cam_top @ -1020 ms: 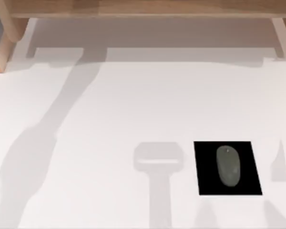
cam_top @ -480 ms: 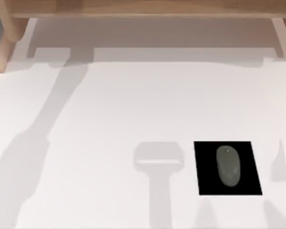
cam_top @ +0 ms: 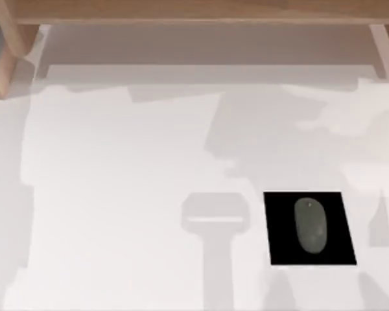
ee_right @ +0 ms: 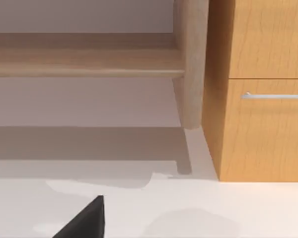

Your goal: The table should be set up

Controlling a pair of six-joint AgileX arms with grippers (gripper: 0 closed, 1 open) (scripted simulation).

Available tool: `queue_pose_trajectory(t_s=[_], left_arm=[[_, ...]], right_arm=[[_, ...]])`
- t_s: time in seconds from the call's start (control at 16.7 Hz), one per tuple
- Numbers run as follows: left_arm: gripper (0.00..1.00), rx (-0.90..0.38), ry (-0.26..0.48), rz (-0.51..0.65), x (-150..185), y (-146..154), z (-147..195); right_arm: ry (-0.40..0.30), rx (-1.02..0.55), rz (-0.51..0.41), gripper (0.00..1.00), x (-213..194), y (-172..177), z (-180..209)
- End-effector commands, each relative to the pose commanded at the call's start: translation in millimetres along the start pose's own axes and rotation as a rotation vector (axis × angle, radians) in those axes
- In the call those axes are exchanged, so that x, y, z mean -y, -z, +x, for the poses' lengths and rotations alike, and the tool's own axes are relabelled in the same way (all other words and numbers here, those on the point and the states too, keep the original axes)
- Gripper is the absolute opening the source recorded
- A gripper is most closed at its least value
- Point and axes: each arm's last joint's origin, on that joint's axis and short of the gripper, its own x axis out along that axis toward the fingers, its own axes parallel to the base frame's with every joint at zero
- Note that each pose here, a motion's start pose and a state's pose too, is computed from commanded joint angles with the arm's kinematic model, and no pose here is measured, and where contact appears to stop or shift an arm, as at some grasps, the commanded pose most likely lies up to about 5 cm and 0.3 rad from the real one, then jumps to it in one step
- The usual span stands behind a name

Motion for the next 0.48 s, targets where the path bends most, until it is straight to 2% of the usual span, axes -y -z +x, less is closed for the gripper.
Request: queue_pose_trajectory(t_s=[0.12, 0.24, 0.36, 0.48], left_arm=[[0.0, -0.121, -0.029, 0.191, -22.6, 65.4, 17.7], [0.0, -0.253, -0.009, 0.371, -42.3, 136.5, 24.3], [0.0, -0.369, 0.058, 0.527, -57.0, 204.2, 18.0], [0.0, -0.441, 0.157, 0.656, -65.0, 259.9, 2.0]], right_arm=[[0.0, 0.0, 0.0, 1.0, 0.0, 0.0, 0.0], [0.0, 0.0, 0.0, 1.0, 0.0, 0.0, 0.0], [0.0, 0.0, 0.0, 1.0, 0.0, 0.0, 0.0], [0.0, 0.0, 0.0, 1.0, 0.0, 0.0, 0.0]])
